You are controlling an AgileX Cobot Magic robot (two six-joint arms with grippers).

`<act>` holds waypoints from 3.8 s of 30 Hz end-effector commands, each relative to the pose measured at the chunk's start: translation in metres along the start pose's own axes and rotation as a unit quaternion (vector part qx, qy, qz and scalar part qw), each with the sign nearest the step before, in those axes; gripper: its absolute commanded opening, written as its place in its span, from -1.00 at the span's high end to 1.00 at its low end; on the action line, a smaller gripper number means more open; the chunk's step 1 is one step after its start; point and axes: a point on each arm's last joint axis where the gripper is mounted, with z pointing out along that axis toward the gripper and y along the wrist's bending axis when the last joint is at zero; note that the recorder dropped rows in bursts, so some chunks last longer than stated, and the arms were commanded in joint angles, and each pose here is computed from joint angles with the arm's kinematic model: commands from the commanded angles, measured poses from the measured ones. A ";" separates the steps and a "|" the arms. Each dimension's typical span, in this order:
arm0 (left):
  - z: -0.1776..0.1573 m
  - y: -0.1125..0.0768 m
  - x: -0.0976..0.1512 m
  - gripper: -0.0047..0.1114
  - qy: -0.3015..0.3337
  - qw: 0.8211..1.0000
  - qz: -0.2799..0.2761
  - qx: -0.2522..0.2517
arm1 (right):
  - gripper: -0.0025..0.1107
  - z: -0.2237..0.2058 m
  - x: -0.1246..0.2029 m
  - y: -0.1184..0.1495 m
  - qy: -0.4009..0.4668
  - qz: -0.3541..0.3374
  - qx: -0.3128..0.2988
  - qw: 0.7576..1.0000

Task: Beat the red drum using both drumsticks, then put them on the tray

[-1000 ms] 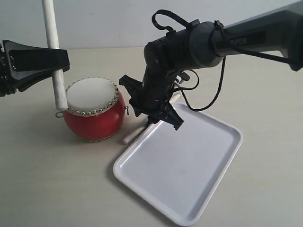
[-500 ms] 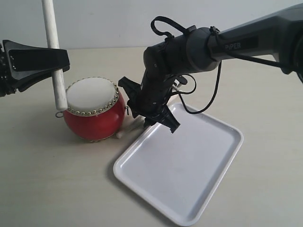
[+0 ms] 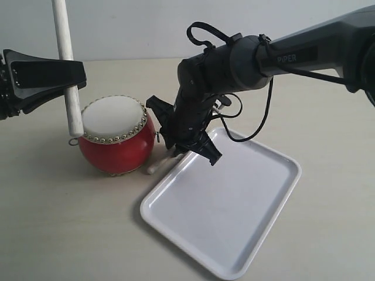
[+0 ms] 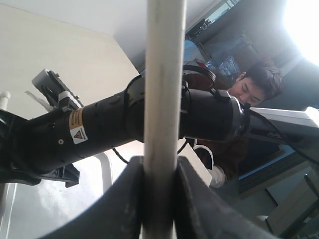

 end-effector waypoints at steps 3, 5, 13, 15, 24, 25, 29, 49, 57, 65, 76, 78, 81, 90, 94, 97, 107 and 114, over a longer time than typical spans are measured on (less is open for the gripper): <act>-0.001 -0.003 -0.003 0.92 -0.010 1.000 0.004 0.005 | 0.83 0.003 0.000 -0.001 -0.004 -0.027 0.009 1.000; -0.001 -0.003 -0.003 0.92 -0.010 1.000 0.004 0.005 | 0.96 0.001 -0.001 -0.001 -0.010 -0.042 0.008 0.999; -0.001 -0.003 -0.003 0.92 -0.010 1.000 -0.009 0.005 | 0.96 -0.037 -0.009 0.011 -0.049 -0.080 -0.029 0.995; -0.001 -0.003 -0.003 0.92 -0.010 1.000 -0.014 0.005 | 0.96 -0.059 -0.018 0.014 -0.071 -0.097 -0.043 0.992; -0.002 0.005 -0.020 0.92 0.097 0.989 0.013 -0.107 | 0.96 -0.206 -0.097 -0.031 -0.056 -0.391 -0.058 0.917; -0.004 0.008 -0.027 0.92 0.117 0.981 0.023 -0.155 | 0.96 -0.219 -0.100 -0.044 -0.017 -0.445 -0.056 0.894; -0.014 0.010 -0.043 0.92 0.168 0.951 0.035 -0.257 | 0.96 -0.220 -0.094 -0.060 0.034 -0.551 0.029 0.833; -0.063 -0.030 0.032 0.92 0.266 0.819 0.131 -0.491 | 0.96 -0.207 0.039 -0.051 0.109 -0.713 0.003 0.692; -0.047 -0.013 0.039 0.92 0.282 0.836 0.106 -0.459 | 0.96 -0.171 0.035 -0.039 0.124 -0.715 0.049 0.686; -0.038 0.000 0.042 0.92 0.309 0.832 0.093 -0.451 | 0.96 -0.195 0.031 -0.006 0.070 -0.721 0.006 0.689; -0.037 -0.001 0.038 0.92 0.317 0.829 0.095 -0.450 | 0.96 -0.158 0.028 0.001 0.095 -0.722 0.037 0.685; -0.034 -0.007 0.025 0.92 0.326 0.828 0.103 -0.444 | 0.96 -0.196 0.026 0.003 0.047 -0.730 0.018 0.682; -0.025 -0.007 0.004 0.92 0.347 0.822 0.105 -0.438 | 0.96 -0.233 0.027 -0.002 0.011 -0.731 -0.008 0.682; 0.018 0.008 -0.008 0.92 0.444 0.777 0.146 -0.423 | 0.96 -0.253 0.026 -0.006 -0.014 -0.734 -0.014 0.679; 0.025 0.039 0.016 0.92 0.511 0.746 0.103 -0.415 | 0.96 -0.253 0.026 -0.006 -0.014 -0.734 -0.014 0.679; 0.033 0.056 0.023 0.92 0.538 0.731 0.080 -0.412 | 0.96 -0.253 0.026 -0.006 -0.015 -0.735 -0.013 0.678; -0.005 -0.007 -0.030 0.92 0.424 0.768 0.136 -0.460 | 0.96 -0.177 0.036 -0.010 0.107 -0.721 0.003 0.685; -0.035 -0.038 -0.034 0.92 0.345 0.792 0.159 -0.478 | 0.96 -0.097 0.041 -0.026 0.211 -0.700 0.053 0.680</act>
